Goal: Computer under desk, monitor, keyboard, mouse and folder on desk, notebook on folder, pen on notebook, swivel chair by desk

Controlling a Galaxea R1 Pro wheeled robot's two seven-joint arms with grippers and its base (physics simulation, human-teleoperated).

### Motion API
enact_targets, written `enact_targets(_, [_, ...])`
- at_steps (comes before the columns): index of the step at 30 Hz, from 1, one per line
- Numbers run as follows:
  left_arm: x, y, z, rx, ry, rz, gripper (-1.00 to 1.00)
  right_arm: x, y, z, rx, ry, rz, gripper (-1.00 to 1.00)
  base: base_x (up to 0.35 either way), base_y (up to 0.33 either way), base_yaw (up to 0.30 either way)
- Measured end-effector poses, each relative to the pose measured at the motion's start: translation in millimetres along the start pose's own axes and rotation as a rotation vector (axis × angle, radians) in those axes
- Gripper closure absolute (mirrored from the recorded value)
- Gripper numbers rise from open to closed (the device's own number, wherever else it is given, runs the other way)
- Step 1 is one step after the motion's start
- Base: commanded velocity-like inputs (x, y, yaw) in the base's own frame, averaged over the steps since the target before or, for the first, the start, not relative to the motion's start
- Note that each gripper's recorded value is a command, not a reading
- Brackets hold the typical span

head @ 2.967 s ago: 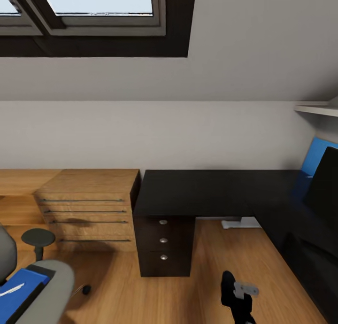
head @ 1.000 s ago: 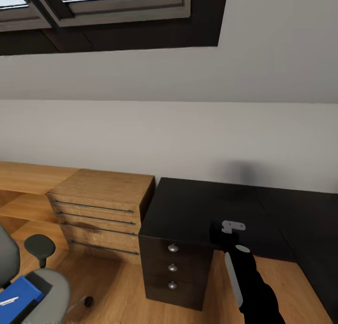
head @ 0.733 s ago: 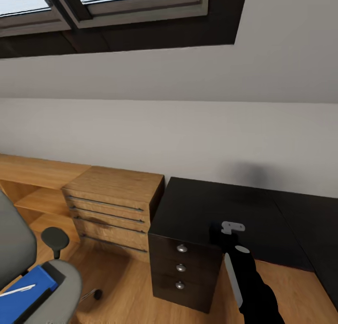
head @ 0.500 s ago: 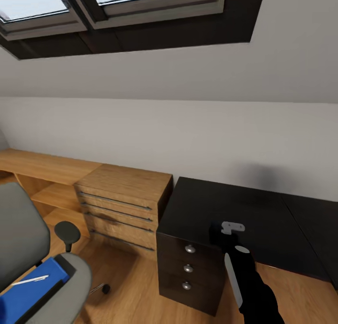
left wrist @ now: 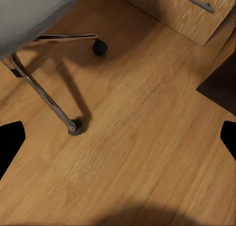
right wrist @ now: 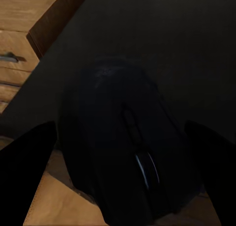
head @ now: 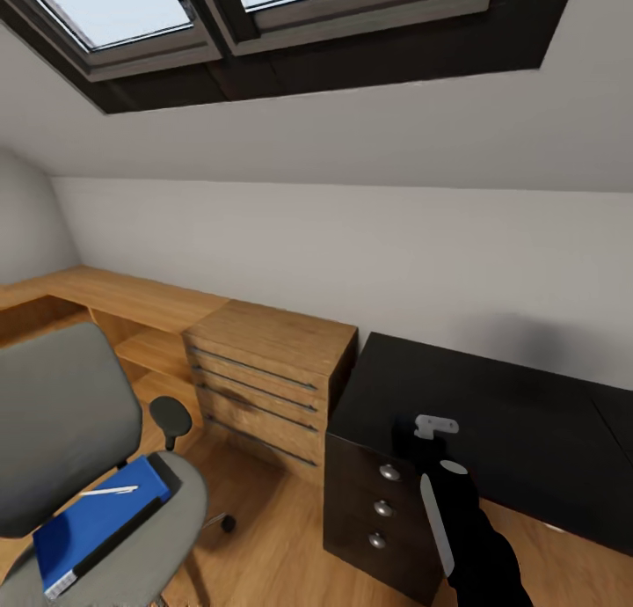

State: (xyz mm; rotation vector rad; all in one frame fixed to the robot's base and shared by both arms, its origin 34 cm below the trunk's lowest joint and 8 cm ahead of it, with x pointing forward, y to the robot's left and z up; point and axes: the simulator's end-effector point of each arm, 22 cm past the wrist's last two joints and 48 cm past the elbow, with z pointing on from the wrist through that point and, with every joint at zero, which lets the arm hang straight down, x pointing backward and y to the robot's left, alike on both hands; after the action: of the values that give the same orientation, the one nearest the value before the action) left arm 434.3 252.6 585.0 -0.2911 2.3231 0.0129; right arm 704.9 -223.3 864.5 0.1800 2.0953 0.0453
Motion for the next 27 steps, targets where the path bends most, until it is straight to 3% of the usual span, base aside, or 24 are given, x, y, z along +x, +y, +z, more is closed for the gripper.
enact_targets(10, [1.9,-0.4,-0.2,0.000,0.004,0.001,-1.00,2.4,0.3,1.7,-0.001,-0.003,-0.001,1.00,0.048,-0.052,0.235])
enact_targets(17, [2.3,-0.6,-0.2,0.000,0.005,0.000,-1.00,13.6,2.0,4.9,-0.006,0.018,-0.006,1.00,0.180,-0.147,0.034])
enact_targets(27, [2.2,-0.7,-0.1,0.000,0.005,0.000,-1.00,13.7,-10.4,8.9,0.008,-0.005,-0.022,1.00,0.023,-0.017,0.002])
